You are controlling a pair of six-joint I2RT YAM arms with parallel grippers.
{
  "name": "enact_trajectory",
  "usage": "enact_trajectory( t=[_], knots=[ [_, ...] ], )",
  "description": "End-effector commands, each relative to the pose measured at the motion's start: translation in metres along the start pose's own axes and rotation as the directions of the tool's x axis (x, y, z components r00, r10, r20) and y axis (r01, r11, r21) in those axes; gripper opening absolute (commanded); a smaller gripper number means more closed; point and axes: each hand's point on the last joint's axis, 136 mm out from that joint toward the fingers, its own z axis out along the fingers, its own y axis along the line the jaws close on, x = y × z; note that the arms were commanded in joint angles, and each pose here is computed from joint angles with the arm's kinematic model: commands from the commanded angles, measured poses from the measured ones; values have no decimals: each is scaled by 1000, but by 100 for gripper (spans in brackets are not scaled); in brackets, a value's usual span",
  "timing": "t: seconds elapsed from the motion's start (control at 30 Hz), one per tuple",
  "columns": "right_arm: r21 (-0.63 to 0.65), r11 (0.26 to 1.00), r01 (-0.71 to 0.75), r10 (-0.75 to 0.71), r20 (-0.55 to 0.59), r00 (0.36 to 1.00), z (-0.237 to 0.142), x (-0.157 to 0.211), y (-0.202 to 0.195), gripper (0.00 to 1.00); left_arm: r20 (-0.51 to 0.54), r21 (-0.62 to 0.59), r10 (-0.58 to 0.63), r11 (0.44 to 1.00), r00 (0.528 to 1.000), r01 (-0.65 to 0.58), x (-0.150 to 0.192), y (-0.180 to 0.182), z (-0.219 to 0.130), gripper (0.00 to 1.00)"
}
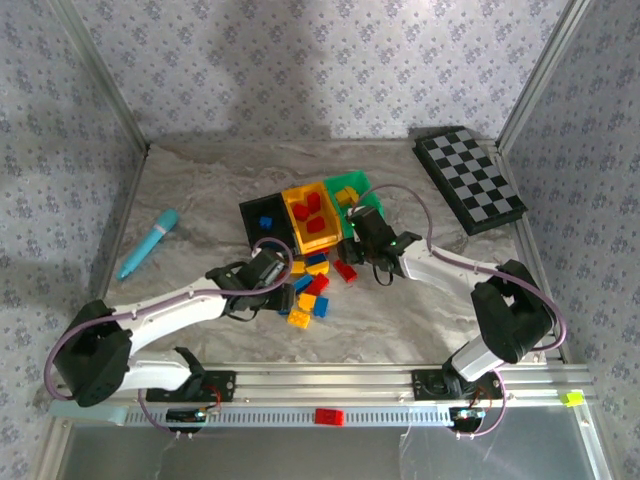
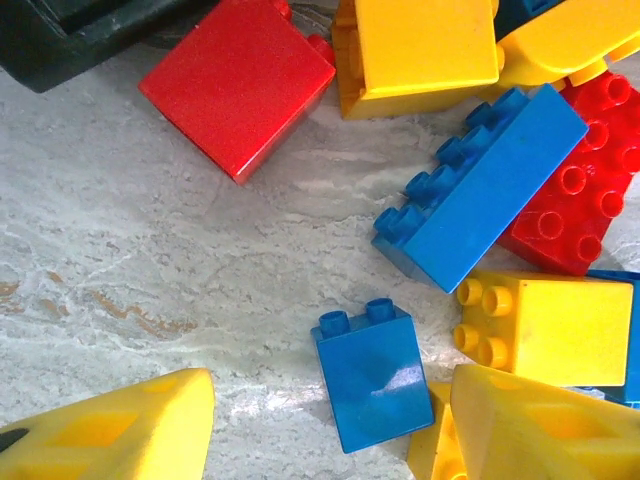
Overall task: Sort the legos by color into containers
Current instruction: Pick up the lego from the middle-left of the table.
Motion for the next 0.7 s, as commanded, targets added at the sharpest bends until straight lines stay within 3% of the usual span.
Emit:
enact_trajectory(
  t=[0.0,0.33,0.43,0.67],
  knots=[
    [-7,1000,-20,20,14,1000,-1,-1,0,58,-25,-16,-7,1000,1000,7,6,1,7,63],
    [5,1000,-11,11,10,1000,-4,0,-1,58,-165,-113,28,992,986,-47,20,-5,36,63],
    [15,1000,-12,11,20,1000,-6,2,-3,58,-198,-138,48,987,979,-76,23,-7,43,58],
    [23,1000,-14,14,22,1000,-7,5,-7,58,-211,-220,86,967,974,-133,22,-4,41,57]
  ],
)
